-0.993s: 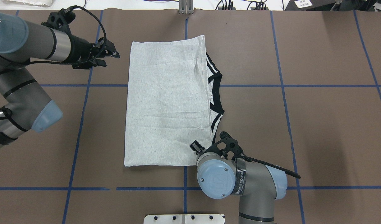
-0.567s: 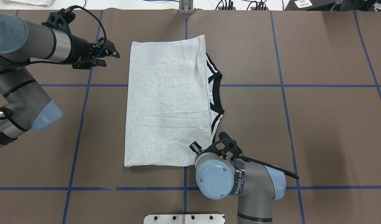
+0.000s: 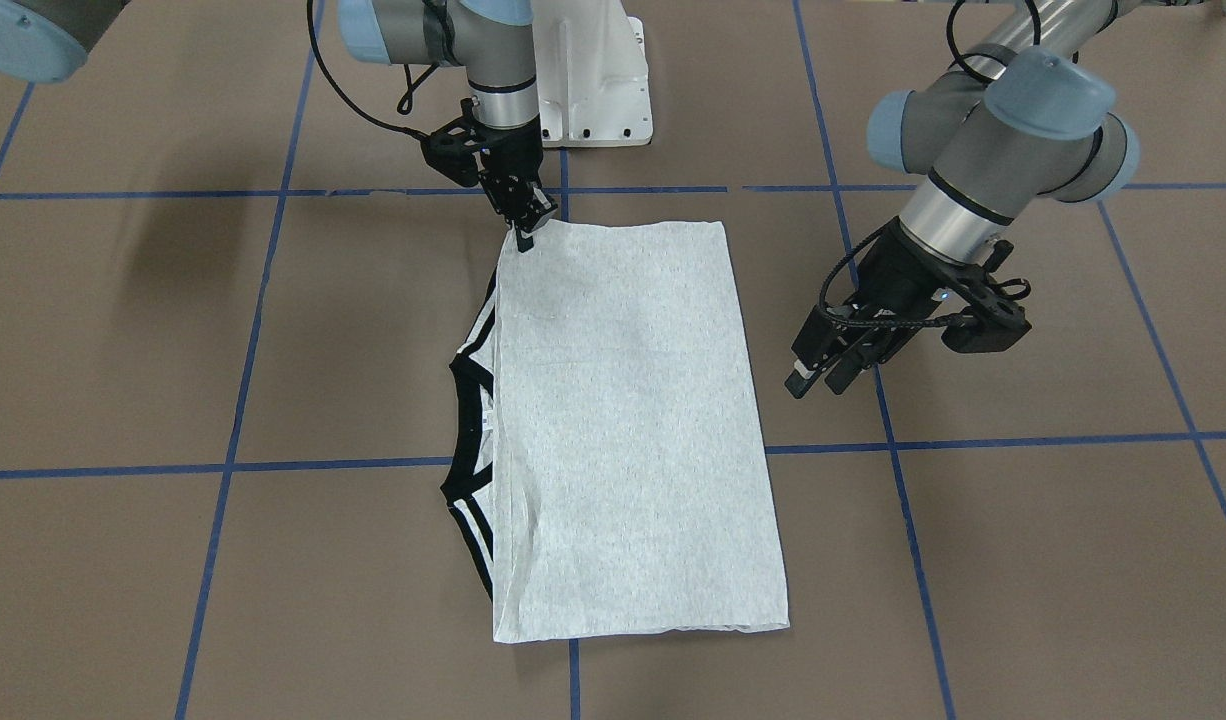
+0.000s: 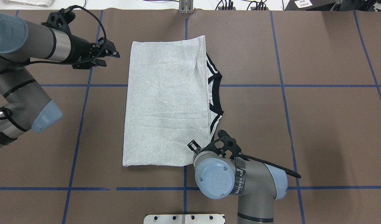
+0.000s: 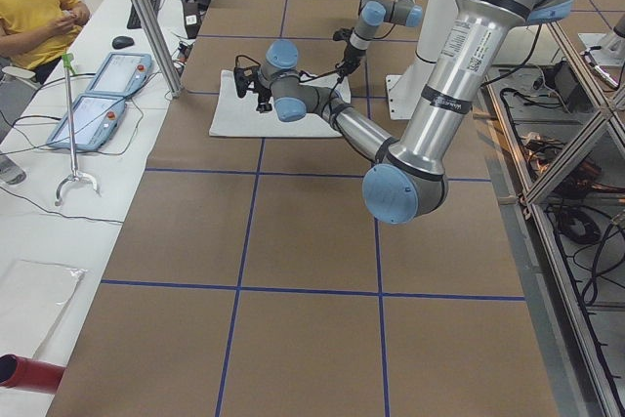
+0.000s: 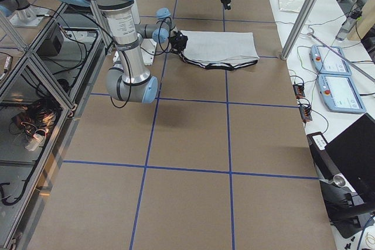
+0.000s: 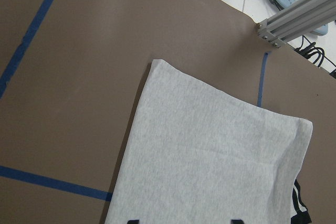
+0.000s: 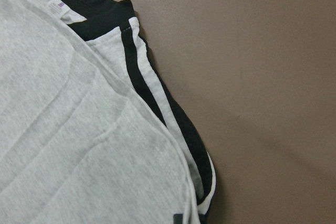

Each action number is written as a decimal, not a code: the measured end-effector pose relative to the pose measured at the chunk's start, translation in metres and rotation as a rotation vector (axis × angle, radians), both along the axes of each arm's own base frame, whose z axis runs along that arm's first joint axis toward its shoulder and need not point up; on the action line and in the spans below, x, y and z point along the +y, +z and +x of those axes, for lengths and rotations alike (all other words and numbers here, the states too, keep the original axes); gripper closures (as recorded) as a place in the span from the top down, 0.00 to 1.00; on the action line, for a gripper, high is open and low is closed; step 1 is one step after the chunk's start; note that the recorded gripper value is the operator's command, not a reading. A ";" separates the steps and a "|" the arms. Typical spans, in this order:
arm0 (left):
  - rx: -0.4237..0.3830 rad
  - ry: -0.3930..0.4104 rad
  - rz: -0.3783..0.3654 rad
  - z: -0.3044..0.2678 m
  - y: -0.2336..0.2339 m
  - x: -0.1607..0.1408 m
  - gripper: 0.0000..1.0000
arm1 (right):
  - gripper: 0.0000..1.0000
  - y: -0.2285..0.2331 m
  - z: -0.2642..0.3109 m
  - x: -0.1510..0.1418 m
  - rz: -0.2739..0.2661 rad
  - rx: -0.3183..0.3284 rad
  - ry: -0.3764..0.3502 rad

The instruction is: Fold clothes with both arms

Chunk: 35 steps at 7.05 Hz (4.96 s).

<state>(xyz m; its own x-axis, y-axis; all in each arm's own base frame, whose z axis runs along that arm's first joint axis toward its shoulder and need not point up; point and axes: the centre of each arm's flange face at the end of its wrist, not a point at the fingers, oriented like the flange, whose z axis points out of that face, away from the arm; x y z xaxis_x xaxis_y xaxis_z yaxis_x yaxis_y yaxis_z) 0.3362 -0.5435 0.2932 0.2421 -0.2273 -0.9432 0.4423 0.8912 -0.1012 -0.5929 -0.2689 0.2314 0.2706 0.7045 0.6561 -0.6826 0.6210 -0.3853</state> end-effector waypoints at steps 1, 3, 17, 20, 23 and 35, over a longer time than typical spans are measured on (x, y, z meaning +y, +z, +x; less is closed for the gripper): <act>0.001 0.000 -0.001 0.000 0.000 0.000 0.66 | 0.00 -0.005 0.008 -0.002 0.005 -0.012 0.001; 0.007 -0.005 -0.013 -0.001 0.000 0.001 0.66 | 0.00 -0.009 0.013 -0.004 0.008 -0.020 0.001; 0.034 0.040 -0.500 0.147 0.064 0.265 0.78 | 0.00 0.003 0.010 0.008 0.009 -0.003 -0.019; 0.019 0.051 -0.505 0.156 0.070 0.271 0.24 | 0.00 0.002 0.010 0.009 0.009 -0.004 -0.020; 0.013 0.059 -0.508 0.157 0.070 0.275 0.00 | 0.00 0.001 0.009 0.009 0.010 -0.006 -0.020; 0.199 0.148 -0.531 0.110 -0.083 0.322 0.00 | 0.00 -0.027 0.123 0.043 -0.016 -0.065 -0.042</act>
